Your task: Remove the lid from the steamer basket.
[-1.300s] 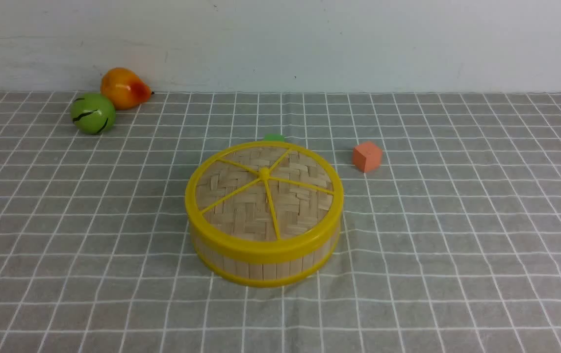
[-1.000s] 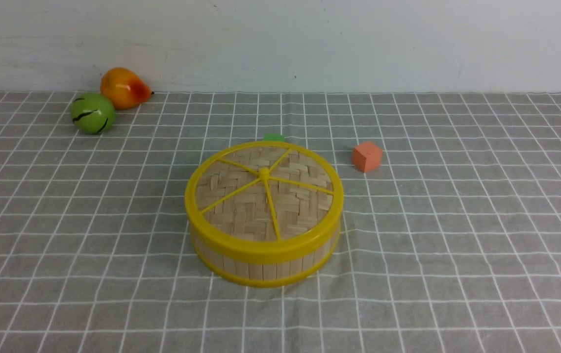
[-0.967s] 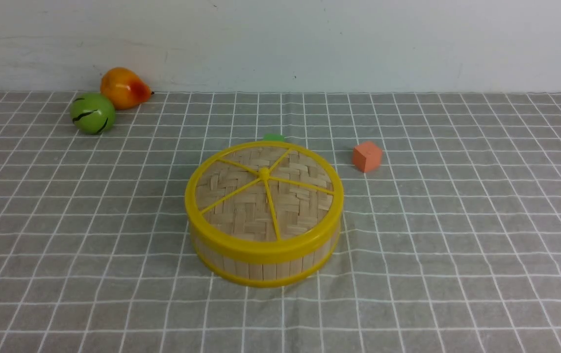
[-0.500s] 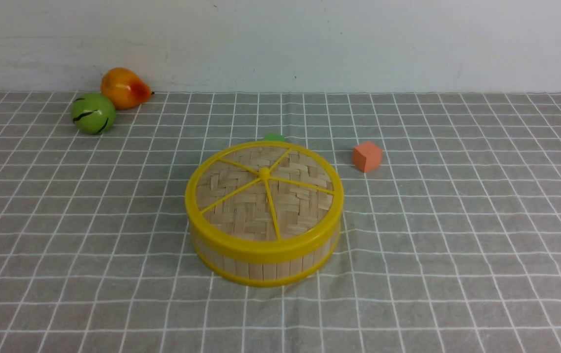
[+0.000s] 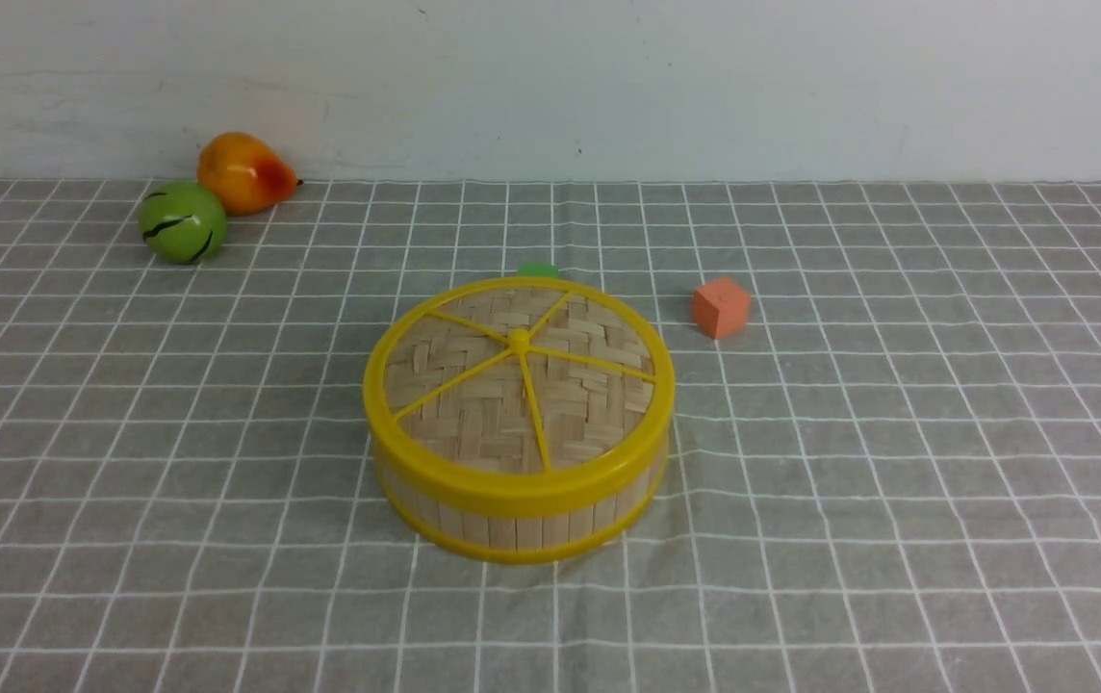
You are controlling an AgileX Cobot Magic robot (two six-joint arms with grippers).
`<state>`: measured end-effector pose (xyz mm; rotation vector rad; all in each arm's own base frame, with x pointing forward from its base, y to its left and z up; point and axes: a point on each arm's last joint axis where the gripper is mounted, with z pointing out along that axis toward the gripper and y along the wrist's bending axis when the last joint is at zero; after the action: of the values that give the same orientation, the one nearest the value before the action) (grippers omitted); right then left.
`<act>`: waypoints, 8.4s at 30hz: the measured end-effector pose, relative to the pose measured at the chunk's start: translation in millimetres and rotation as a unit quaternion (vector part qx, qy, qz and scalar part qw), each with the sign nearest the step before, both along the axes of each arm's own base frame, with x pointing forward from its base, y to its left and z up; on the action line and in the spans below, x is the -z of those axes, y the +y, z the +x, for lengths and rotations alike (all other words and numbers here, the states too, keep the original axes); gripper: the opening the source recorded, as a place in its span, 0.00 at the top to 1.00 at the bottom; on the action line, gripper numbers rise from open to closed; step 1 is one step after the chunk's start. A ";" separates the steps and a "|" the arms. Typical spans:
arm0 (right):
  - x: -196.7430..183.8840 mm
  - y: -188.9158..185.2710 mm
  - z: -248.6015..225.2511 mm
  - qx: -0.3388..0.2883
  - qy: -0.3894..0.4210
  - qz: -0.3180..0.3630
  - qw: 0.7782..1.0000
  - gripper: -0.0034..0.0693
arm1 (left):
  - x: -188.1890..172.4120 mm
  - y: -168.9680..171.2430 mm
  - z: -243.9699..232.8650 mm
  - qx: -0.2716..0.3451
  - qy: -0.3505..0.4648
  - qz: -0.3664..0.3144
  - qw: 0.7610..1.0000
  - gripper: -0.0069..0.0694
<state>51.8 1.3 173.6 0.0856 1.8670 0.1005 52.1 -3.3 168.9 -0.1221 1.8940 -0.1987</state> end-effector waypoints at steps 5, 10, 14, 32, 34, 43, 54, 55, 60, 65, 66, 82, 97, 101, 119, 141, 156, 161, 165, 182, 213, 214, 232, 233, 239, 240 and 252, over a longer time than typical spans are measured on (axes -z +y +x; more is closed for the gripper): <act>0.0 0.0 0.0 0.000 0.000 0.000 1.000 0.62 | 0.0 0.0 0.0 0.000 0.000 0.000 1.000 0.60; 0.0 0.0 0.0 0.000 0.000 0.000 1.000 0.62 | 0.0 0.0 0.0 0.000 0.000 0.000 1.000 0.60; 0.0 0.0 0.0 0.000 0.000 0.000 1.000 0.62 | -0.5 -0.1 0.2 0.000 -0.003 0.000 1.000 0.60; 0.0 0.0 0.0 0.000 0.000 0.000 1.000 0.62 | -70.9 -4.2 -6.4 0.027 -0.393 -0.042 0.918 0.60; 0.0 0.0 0.0 0.000 0.000 0.000 1.000 0.62 | -79.7 -3.7 -11.7 0.030 -0.441 -0.068 0.894 0.60; 0.0 0.0 0.0 0.000 0.000 0.000 1.000 0.62 | -97.2 0.0 -26.2 0.065 -0.519 -0.242 0.817 0.60; 0.0 0.0 0.0 0.000 0.000 0.000 1.000 0.62 | -142.0 5.7 -44.1 0.051 -0.578 -0.230 0.781 0.60; 0.0 0.0 0.0 0.000 0.000 0.000 1.000 0.62 | -152.4 6.2 -45.6 0.046 -0.580 -0.219 0.783 0.60; 0.0 0.0 0.0 0.000 0.000 0.000 1.000 0.62 | -197.3 2.6 -19.3 0.024 -0.502 -0.173 0.847 0.60; 0.0 0.0 0.0 0.000 0.000 0.000 1.000 0.62 | -217.5 -3.5 31.6 0.016 -0.402 -0.184 0.897 0.60; 0.0 0.0 0.0 0.000 0.000 0.000 1.000 0.62 | -216.1 -4.7 41.8 0.009 -0.387 -0.191 0.902 0.60; 0.0 0.0 0.0 0.000 0.000 0.000 1.000 0.62 | -199.2 -42.0 199.7 -0.001 -0.002 -0.107 0.994 0.74; 0.0 0.0 0.0 0.000 0.000 0.000 1.000 0.62 | -203.0 -168.9 300.9 0.256 0.284 0.053 0.922 0.93; 0.0 0.0 0.0 0.000 0.000 0.000 1.000 0.62 | -192.4 -186.1 327.0 0.266 0.308 0.053 0.912 0.93; 0.0 0.0 0.0 0.000 0.000 0.000 1.000 0.62 | -123.5 -251.7 353.2 0.262 0.320 0.232 0.881 0.43; 0.0 0.0 0.0 0.000 0.000 0.000 1.000 0.62 | -101.1 -243.2 366.2 0.167 0.350 0.227 0.893 0.46; 0.0 0.0 0.0 0.000 0.000 0.000 1.000 0.62 | -99.4 -240.0 368.7 0.164 0.361 0.192 0.898 0.78; 0.0 0.0 0.0 0.000 0.000 0.000 1.000 0.62 | -103.9 -239.0 367.7 0.163 0.359 0.186 0.900 0.78; 0.0 0.0 0.0 0.000 0.000 0.000 1.000 0.62 | -126.3 -233.9 361.7 0.164 0.339 0.175 0.910 0.78; 0.0 0.0 0.0 0.000 0.000 0.000 1.000 0.62 | -225.0 -50.2 341.0 -0.025 0.300 0.087 0.950 0.78; 0.0 0.0 0.0 0.000 0.000 0.000 1.000 0.62 | -41.0 -40.1 391.8 -0.026 0.379 0.055 0.923 0.37; 0.0 0.0 0.0 0.000 0.000 0.000 1.000 0.62 | -56.8 -42.3 388.3 -0.020 0.362 0.052 0.930 0.26; 0.0 0.0 0.0 0.000 0.000 0.000 1.000 0.62 | -256.7 -33.5 185.6 0.054 -0.091 -0.054 0.993 0.89; 0.0 0.0 0.0 0.000 0.000 0.000 1.000 0.62 | -246.6 -29.9 162.9 0.051 -0.107 -0.053 0.992 0.93; 0.0 0.0 0.0 0.000 0.000 0.000 1.000 0.62 | -190.8 -19.4 97.2 0.039 -0.127 -0.042 0.990 0.93; 0.0 0.0 0.0 0.000 0.000 0.000 1.000 0.62 | -174.5 -18.1 86.5 0.023 -0.120 -0.036 0.992 0.93; 0.0 0.0 0.0 0.000 0.000 0.000 1.000 0.62 | -108.0 -23.3 33.4 0.101 -0.025 -0.035 0.994 0.93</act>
<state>51.8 1.3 173.6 0.0862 1.8670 0.1014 85.5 -26.6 276.9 0.0276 1.8496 -0.4036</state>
